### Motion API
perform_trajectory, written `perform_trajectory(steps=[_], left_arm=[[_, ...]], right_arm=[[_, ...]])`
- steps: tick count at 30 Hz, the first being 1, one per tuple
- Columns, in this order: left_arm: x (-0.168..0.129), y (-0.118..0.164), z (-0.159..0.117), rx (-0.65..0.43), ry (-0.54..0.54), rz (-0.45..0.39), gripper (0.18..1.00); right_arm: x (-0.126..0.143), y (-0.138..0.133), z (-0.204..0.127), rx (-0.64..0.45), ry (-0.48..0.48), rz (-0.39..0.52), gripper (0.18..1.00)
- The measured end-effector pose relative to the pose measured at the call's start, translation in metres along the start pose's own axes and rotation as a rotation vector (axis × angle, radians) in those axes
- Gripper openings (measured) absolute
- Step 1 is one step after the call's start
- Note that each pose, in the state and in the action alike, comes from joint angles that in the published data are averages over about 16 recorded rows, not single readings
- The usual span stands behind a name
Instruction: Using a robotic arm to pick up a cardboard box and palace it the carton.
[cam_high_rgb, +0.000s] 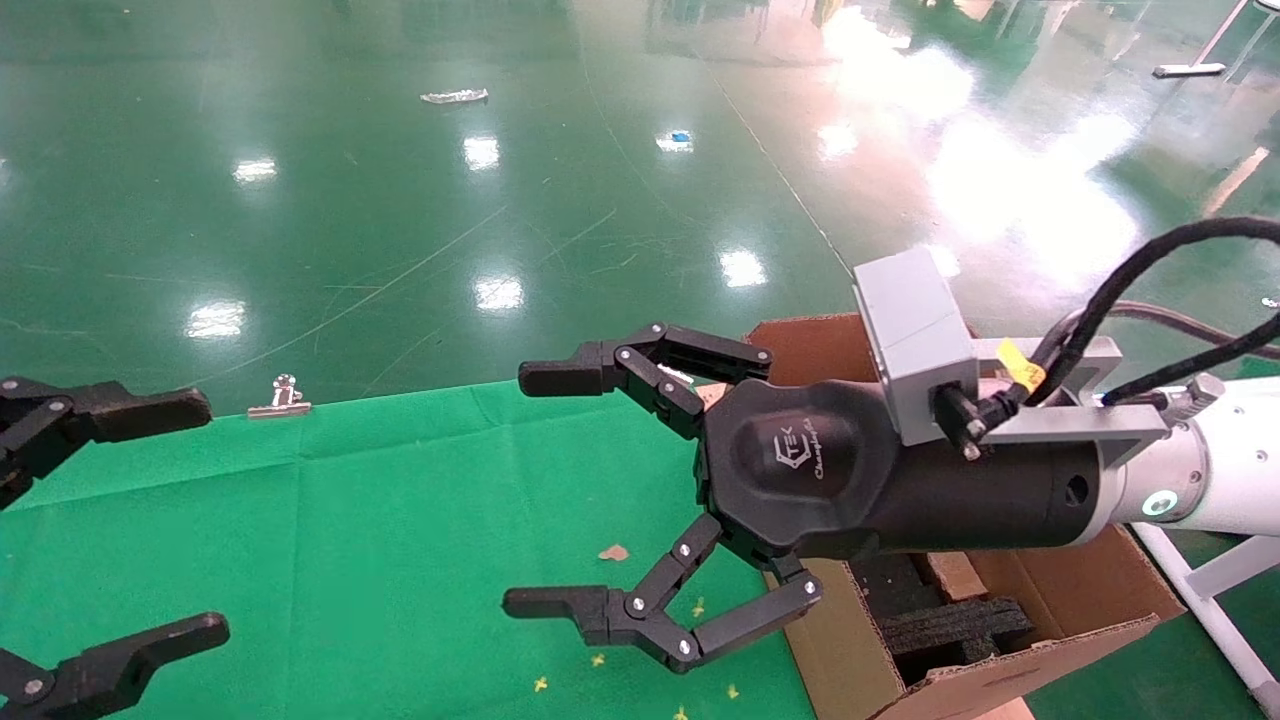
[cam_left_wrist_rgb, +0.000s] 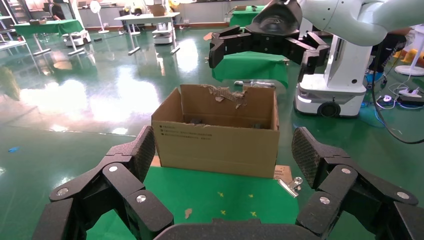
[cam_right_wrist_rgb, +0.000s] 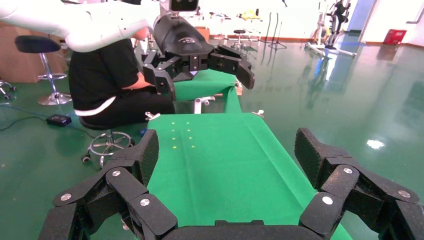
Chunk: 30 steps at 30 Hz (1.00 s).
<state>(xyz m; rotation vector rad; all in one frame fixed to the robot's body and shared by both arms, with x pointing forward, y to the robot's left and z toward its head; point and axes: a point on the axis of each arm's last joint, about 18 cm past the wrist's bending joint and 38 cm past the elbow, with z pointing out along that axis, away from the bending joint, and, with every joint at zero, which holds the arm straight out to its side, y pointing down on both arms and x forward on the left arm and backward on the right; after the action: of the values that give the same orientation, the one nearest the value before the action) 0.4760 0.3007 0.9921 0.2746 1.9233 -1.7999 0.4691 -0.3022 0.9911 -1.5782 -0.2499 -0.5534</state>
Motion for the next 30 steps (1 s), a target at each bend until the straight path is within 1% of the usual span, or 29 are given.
perform_trajectory(steps=[30], left_arm=[[0.0000,0.0000,0.0000,0.000,0.000,0.000,1.001]], right_arm=[[0.0050,0.0019,0.0011,-0.017,0.005,0.012,1.000]])
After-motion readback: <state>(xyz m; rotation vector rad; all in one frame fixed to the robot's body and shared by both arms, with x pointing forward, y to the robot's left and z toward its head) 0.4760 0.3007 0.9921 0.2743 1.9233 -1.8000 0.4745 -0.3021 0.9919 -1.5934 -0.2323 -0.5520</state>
